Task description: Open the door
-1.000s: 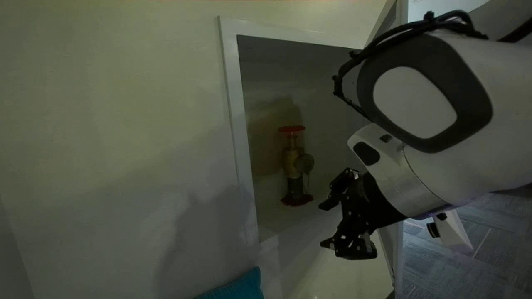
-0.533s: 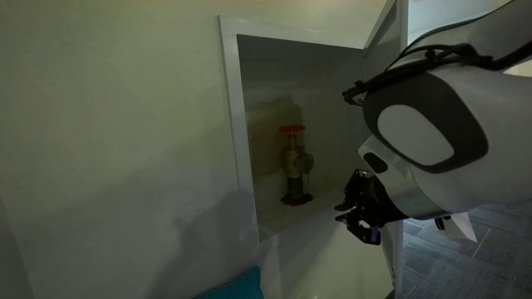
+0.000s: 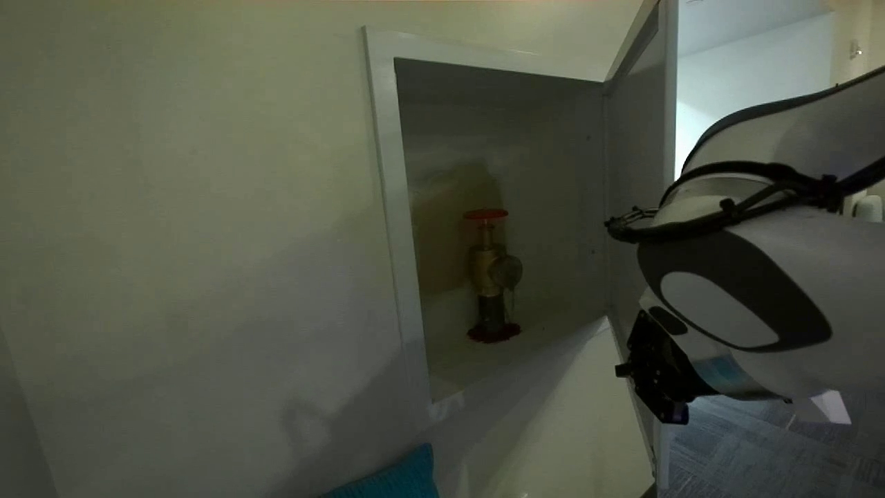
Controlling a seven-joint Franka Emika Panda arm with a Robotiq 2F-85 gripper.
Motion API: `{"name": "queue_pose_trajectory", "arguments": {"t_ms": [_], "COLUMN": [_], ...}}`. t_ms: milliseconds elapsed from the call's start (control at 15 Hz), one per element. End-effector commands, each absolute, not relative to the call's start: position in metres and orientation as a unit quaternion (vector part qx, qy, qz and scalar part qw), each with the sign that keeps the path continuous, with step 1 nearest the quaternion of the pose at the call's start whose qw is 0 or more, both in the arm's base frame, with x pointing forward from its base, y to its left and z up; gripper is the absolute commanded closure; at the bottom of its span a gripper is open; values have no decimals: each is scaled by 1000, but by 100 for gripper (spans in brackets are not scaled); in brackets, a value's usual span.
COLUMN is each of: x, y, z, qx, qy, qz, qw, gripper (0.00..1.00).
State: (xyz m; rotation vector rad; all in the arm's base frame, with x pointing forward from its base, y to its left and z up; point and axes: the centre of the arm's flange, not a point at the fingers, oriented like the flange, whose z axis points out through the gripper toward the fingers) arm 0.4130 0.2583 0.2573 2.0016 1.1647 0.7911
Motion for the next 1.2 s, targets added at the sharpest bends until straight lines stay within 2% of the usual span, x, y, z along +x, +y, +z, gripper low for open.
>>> {"name": "queue_pose_trajectory", "arguments": {"t_ms": [0,533,1133], "x": [425,422,377], "y": [317,270,175], "z": [294,275,272], "qx": [762,762,800], "qy": [447,418,323], "qz": [267,207,147], "qw": [386,449,484], "gripper": [100,100,100]}}
